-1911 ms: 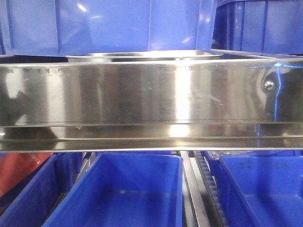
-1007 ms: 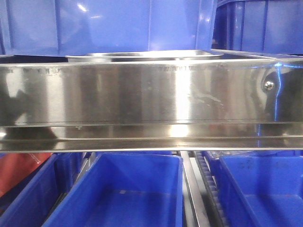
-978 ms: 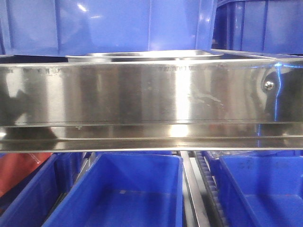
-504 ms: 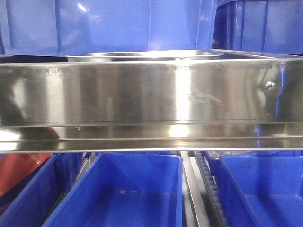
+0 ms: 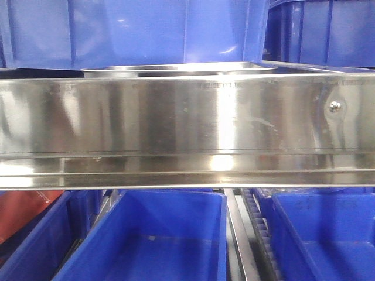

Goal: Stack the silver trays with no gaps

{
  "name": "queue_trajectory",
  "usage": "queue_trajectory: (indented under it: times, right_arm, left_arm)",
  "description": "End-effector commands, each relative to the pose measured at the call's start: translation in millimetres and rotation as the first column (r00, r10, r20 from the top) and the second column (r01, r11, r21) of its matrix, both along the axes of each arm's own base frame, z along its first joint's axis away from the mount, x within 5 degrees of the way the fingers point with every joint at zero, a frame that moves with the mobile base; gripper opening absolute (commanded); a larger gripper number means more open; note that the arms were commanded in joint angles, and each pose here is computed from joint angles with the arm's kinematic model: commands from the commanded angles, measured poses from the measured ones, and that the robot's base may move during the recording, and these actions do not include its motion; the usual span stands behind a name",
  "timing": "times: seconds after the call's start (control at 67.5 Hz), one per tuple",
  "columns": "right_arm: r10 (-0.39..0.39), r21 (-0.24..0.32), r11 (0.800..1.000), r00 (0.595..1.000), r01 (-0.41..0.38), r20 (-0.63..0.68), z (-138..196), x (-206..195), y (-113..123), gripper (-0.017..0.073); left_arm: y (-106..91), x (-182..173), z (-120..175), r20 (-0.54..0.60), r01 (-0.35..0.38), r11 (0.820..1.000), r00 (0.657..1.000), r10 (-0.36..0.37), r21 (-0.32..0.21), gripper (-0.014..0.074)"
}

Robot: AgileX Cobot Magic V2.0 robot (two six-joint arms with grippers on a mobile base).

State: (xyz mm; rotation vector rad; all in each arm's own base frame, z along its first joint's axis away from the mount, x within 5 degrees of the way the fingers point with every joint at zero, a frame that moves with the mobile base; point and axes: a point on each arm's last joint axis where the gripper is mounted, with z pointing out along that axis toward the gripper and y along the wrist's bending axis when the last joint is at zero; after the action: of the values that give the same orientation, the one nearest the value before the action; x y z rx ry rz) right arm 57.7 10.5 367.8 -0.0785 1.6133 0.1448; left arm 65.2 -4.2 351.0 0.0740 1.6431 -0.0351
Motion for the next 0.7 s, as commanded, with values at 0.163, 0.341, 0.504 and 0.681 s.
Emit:
queue_trajectory:
  times: [0.163, 0.341, 0.504, 0.681]
  right_arm:
    - [0.018, -0.03, 0.999, 0.967, -0.026, -0.254, 17.2, 49.9, 5.4, -0.0015]
    - [0.011, -0.029, 0.999, 0.962, -0.02, -0.274, 13.4, 68.4, 6.2, -0.0015]
    - [0.008, -0.026, 1.0, 0.961, -0.015, -0.276, 11.9, 77.7, 6.5, -0.0015]
    - [0.048, 0.045, 0.998, 0.905, -0.032, -0.423, 3.5, 98.5, 12.5, -0.0006]
  left_arm:
    - [-5.8, 59.4, -6.8, -0.3, 0.004, 1.0, 0.954, -0.008, -0.016, -0.0013]
    - [-7.6, 83.7, -15.0, -0.331, 0.002, 1.0, 0.943, -0.007, -0.014, -0.0013]
    - [-8.8, 100.3, -18.5, -0.317, 0.001, 1.0, 0.948, -0.007, -0.019, -0.0013]
    - [-12.2, 115.7, -18.6, -0.348, 0.009, 0.999, 0.937, -0.02, -0.033, -0.0013]
